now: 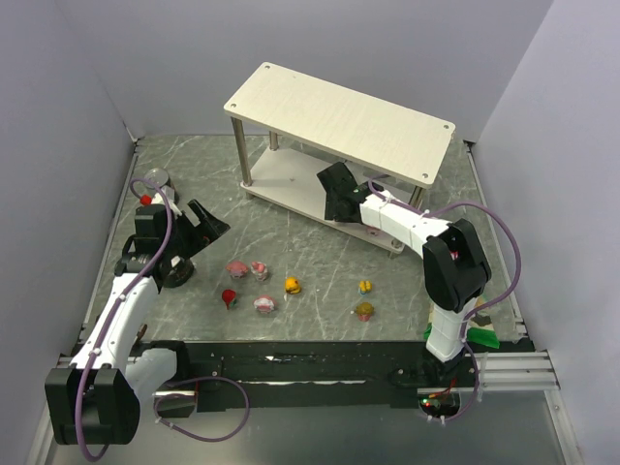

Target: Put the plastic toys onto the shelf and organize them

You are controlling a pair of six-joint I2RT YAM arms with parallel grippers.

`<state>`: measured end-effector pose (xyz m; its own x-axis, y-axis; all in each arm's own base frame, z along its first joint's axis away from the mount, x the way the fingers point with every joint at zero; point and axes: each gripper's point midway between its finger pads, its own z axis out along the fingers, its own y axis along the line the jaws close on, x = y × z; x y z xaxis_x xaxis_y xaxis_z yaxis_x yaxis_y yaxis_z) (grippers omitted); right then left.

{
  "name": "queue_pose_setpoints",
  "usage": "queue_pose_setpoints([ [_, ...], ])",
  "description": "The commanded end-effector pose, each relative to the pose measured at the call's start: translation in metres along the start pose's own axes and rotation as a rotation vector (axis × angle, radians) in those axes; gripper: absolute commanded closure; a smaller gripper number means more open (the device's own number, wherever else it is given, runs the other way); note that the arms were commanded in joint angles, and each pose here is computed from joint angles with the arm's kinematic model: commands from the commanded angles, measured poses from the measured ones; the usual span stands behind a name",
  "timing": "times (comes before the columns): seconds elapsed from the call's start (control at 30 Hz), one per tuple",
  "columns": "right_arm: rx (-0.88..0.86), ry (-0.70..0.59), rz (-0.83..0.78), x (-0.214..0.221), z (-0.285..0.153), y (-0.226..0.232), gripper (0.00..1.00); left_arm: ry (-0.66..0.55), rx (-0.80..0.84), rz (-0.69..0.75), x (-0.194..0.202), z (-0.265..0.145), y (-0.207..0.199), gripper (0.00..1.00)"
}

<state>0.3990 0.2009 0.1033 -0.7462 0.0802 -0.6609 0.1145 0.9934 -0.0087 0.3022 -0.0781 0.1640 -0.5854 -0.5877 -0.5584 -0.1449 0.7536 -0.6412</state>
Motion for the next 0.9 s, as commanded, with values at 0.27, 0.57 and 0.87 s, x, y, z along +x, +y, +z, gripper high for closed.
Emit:
queue_pose_setpoints([
  [0.27,0.069,-0.025,0.01,-0.015,-0.004,-0.017,0.29,-0.035,0.02,0.026,-0.009,0.0,-0.005,0.04],
  [0.57,0.033,-0.066,0.006,-0.029,-0.011,-0.012,0.15,-0.036,0.02,0.027,-0.009,0.0,-0.005,0.04],
  [0.87,-0.02,-0.09,0.036,-0.032,-0.022,-0.008,0.13,-0.038,0.02,0.027,-0.01,0.0,-0.006,0.04],
])
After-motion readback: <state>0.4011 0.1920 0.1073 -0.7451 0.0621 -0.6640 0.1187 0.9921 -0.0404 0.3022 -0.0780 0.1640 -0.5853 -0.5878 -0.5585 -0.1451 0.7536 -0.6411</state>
